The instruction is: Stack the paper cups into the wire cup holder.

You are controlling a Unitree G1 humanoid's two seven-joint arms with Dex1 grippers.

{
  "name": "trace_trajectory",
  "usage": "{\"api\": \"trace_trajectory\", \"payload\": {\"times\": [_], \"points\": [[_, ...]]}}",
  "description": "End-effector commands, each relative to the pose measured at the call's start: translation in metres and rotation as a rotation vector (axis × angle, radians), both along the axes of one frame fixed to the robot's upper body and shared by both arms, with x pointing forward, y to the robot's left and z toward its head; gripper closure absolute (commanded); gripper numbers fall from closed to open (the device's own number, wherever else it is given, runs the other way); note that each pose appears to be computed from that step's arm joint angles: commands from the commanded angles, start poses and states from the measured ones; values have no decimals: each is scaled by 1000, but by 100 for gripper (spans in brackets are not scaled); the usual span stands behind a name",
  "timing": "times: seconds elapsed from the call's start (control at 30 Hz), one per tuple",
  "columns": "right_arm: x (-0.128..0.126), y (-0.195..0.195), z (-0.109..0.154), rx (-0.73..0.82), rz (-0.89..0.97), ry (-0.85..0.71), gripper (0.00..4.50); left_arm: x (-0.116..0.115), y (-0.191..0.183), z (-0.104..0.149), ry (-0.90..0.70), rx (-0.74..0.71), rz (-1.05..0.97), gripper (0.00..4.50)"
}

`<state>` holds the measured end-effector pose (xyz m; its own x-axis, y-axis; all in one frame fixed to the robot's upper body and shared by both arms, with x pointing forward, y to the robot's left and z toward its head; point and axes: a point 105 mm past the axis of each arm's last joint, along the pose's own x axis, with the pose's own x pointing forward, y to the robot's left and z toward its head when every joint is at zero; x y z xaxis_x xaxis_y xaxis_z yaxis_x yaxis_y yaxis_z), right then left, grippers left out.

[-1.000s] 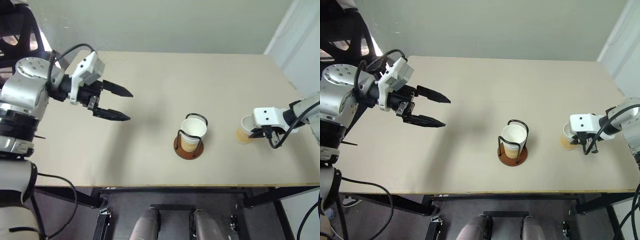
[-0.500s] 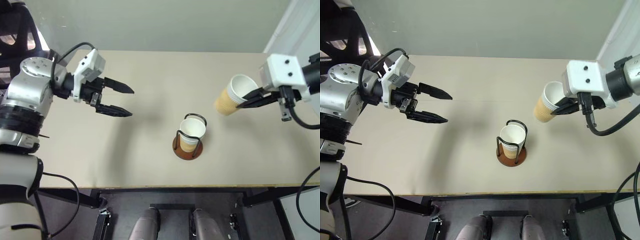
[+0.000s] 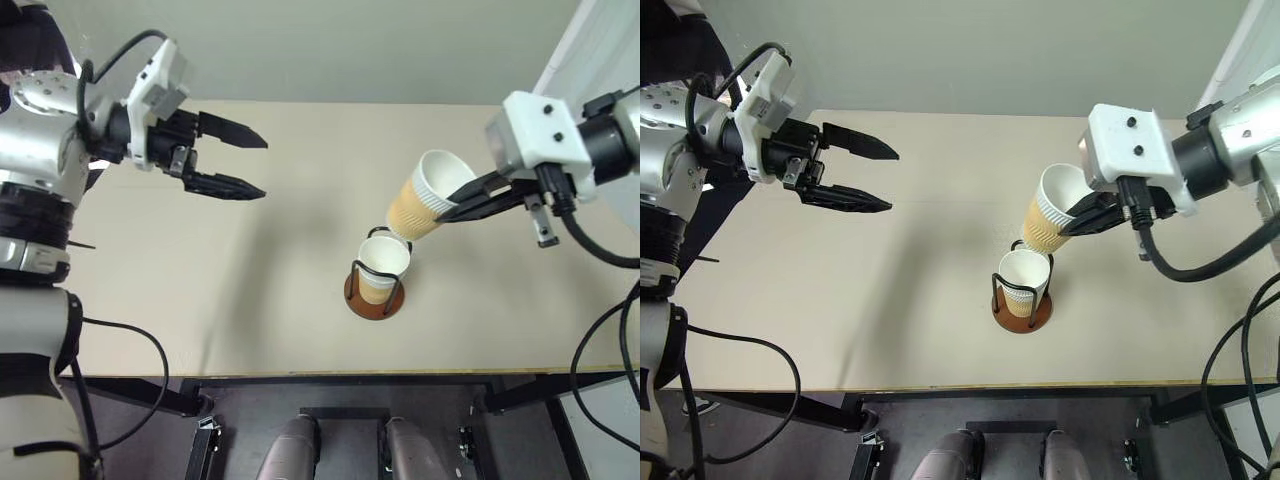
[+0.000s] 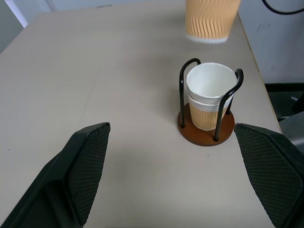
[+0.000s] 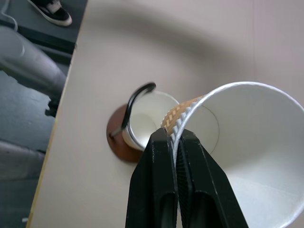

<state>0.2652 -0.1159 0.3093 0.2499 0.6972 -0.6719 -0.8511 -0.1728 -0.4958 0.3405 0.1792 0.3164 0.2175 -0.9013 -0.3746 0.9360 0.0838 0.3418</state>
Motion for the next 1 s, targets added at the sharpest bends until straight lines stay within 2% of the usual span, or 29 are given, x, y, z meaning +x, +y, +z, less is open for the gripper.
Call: {"api": "trace_trajectory", "payload": {"times": [0.03, 0.27, 0.57, 1.0], "points": [[-7, 8, 3, 2, 43, -25, 444, -8, 0, 18, -47, -4, -28, 0], [-8, 21, -9, 12, 100, -4, 444, -9, -1, 17, -45, 1, -27, 0], [5, 16, -34, -70, 98, -9, 444, -9, 3, 16, -46, 6, -14, 0], [9, 18, -49, -118, 130, -8, 444, -8, 8, 15, -49, 12, 3, 0]]}}
